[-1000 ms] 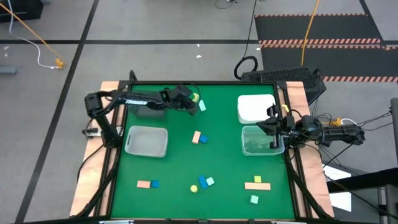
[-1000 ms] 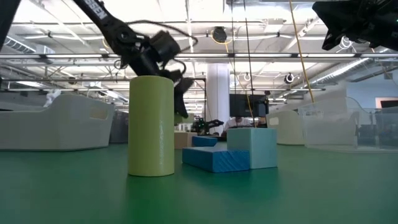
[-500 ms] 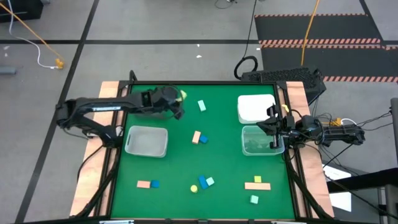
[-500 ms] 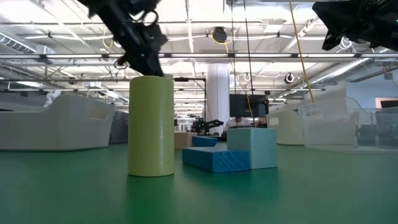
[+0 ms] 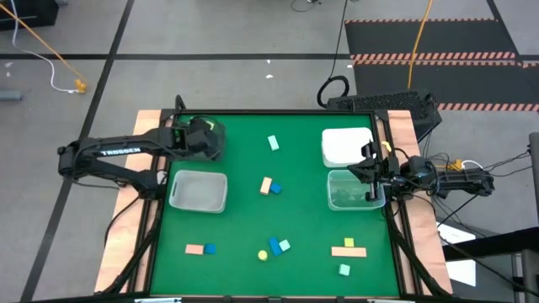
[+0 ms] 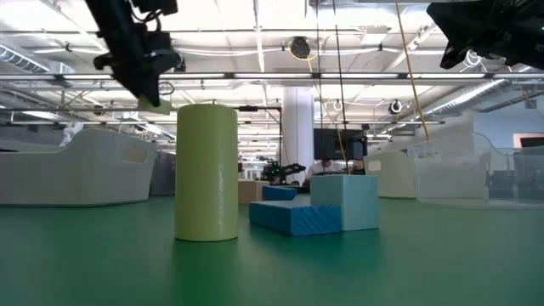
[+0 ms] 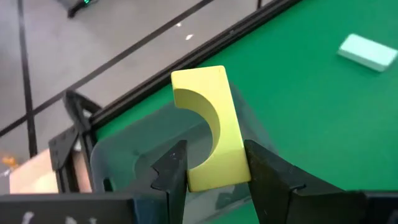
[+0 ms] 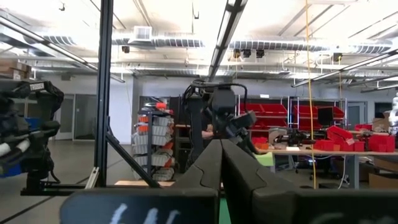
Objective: Sort & place blocks by color
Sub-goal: Put the yellow arch block into the black transparent bin, then put the white rectangular block into the white bin
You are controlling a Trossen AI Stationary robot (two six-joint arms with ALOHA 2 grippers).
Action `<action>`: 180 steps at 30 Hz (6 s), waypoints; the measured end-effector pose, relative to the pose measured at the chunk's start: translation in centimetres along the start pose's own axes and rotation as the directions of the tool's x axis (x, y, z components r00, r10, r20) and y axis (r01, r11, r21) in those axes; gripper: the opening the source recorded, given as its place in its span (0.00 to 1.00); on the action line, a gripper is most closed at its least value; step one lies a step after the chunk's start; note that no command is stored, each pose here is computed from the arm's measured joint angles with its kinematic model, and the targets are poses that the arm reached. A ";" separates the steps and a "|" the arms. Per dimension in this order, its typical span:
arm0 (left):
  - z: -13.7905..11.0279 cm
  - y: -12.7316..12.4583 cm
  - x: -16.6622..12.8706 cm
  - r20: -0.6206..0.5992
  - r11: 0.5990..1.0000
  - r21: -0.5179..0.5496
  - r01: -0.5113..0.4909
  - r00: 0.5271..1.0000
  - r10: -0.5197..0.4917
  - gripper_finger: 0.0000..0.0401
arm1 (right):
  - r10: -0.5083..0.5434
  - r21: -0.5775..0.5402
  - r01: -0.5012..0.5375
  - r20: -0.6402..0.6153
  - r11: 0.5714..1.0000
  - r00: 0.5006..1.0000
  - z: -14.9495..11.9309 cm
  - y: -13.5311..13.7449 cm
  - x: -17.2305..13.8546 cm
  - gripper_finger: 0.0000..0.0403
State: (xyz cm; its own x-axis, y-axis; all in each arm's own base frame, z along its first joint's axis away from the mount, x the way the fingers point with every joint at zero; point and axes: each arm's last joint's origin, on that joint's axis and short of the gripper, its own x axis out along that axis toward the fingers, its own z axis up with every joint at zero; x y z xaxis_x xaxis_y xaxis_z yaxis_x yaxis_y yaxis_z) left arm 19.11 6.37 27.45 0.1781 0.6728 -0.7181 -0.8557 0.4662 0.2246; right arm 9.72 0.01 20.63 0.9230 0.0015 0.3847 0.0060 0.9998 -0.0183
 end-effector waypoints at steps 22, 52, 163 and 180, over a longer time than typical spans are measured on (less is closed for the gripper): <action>-7.8 1.4 7.2 -0.004 0.954 -0.293 -0.063 0.998 0.065 0.40 | 0.000 0.000 0.000 0.001 1.000 1.000 0.0 0.0 0.0 0.00; -3.7 -1.2 2.2 0.415 0.795 0.023 0.606 0.718 -0.559 0.46 | 0.000 0.000 0.000 0.001 1.000 1.000 0.0 0.0 0.0 0.00; -3.9 -3.4 -0.7 0.511 0.717 0.248 0.651 0.541 -0.668 0.46 | -0.107 0.182 0.072 0.186 0.981 0.977 2.2 -0.3 0.8 0.00; -3.9 -3.4 -0.7 0.510 0.718 0.244 0.652 0.543 -0.667 0.46 | -0.227 -0.002 0.228 -0.083 0.974 0.970 3.5 -1.0 9.9 0.01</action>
State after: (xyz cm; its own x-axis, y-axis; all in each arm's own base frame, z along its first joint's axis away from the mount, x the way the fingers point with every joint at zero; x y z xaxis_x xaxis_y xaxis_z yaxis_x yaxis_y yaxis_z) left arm 19.98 2.15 24.62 0.9153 0.3473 -0.2040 -0.3793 0.9136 -0.1465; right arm 17.49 -0.89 27.70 0.9263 -0.2274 0.3004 0.2170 0.9738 0.0683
